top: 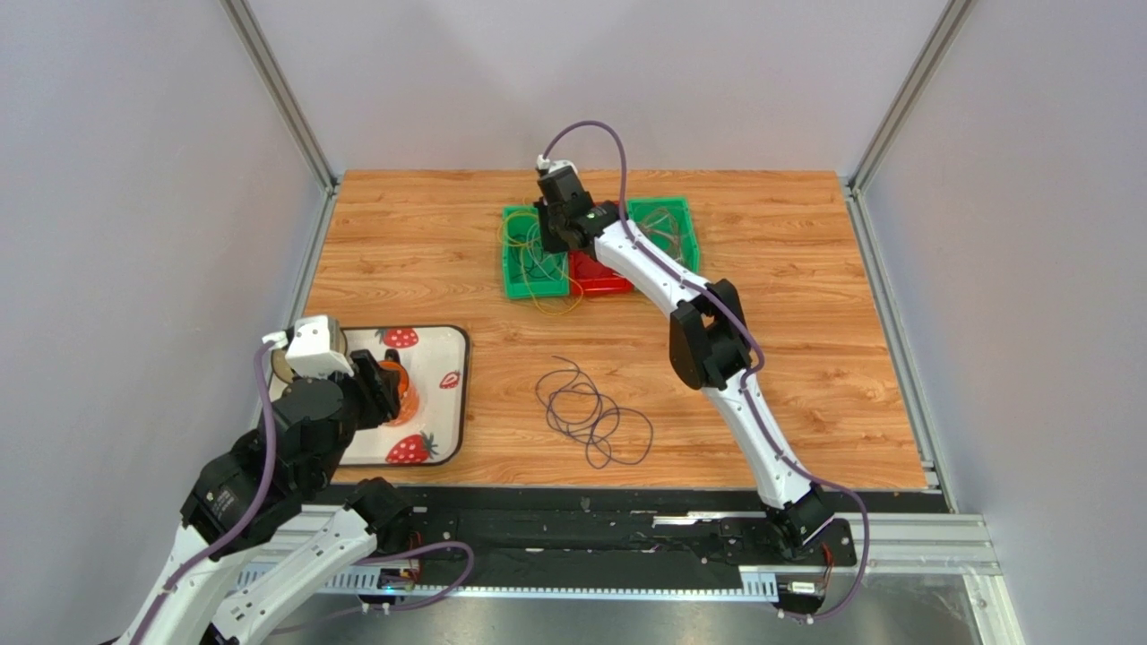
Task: Untangle the cables
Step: Place the cable in the bin.
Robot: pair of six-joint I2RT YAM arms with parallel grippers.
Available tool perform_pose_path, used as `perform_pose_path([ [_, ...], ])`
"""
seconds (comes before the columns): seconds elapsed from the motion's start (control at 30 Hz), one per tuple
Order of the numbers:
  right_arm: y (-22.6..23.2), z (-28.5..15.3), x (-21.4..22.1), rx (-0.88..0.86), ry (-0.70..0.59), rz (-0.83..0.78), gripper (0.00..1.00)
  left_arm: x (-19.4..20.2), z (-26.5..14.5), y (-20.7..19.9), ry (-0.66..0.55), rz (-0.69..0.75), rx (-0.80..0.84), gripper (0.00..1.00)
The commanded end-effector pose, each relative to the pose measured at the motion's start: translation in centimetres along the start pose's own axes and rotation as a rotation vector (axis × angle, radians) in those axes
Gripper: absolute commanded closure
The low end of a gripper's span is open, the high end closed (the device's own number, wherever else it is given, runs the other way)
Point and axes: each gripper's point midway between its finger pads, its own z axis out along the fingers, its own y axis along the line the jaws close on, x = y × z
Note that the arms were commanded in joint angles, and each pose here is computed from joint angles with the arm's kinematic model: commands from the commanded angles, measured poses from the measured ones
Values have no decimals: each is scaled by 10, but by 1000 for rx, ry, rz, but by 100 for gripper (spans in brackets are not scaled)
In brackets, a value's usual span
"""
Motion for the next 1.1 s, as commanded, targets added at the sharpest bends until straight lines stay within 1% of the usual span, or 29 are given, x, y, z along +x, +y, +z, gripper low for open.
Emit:
perform_pose_path([
  [0.0, 3, -14, -18, 11, -41, -18, 100, 2, 4, -1, 11, 15, -8, 43],
  [0.07, 7, -19, -16, 4, -38, -29, 96, 2, 5, -1, 13, 17, -11, 43],
  [0.1, 8, -28, -24, -1, -50, -28, 90, 2, 4, -1, 11, 15, -10, 43],
  [0.17, 13, -36, -23, -12, -44, -29, 81, 2, 4, -1, 11, 14, -10, 43],
  [0.2, 17, -48, -34, -27, -70, -27, 71, 2, 4, -1, 11, 14, -10, 43],
  [0.3, 26, -65, -41, -53, -83, -36, 58, 2, 5, -1, 13, 16, -10, 43],
  [0.37, 30, -82, -53, -69, -109, -36, 55, 2, 5, -2, 16, 20, -9, 43],
  [0.4, 32, -86, -52, -72, -105, -37, 53, 2, 5, -1, 14, 18, -11, 43],
  [0.47, 36, -102, -62, -91, -124, -31, 52, 2, 5, -2, 16, 17, -10, 43],
  [0.67, 36, -122, -57, -107, -111, -30, 50, 2, 5, -2, 17, 19, -6, 43],
  [0.8, 24, -125, -45, -45, -73, -37, 50, 2, 5, -3, 18, 19, -7, 43],
  [0.83, 16, -126, -43, -2, -68, -16, 50, 3, 5, -3, 20, 19, -7, 43],
  [0.93, 4, -131, -24, 47, -16, 13, 51, 3, 5, -2, 20, 19, -9, 43],
  [0.97, -3, -127, -1, 71, 37, 13, 52, 3, 5, -3, 19, 16, -8, 43],
  [1.07, -9, -134, 19, 82, 72, 49, 52, 3, 5, -3, 22, 16, -6, 43],
])
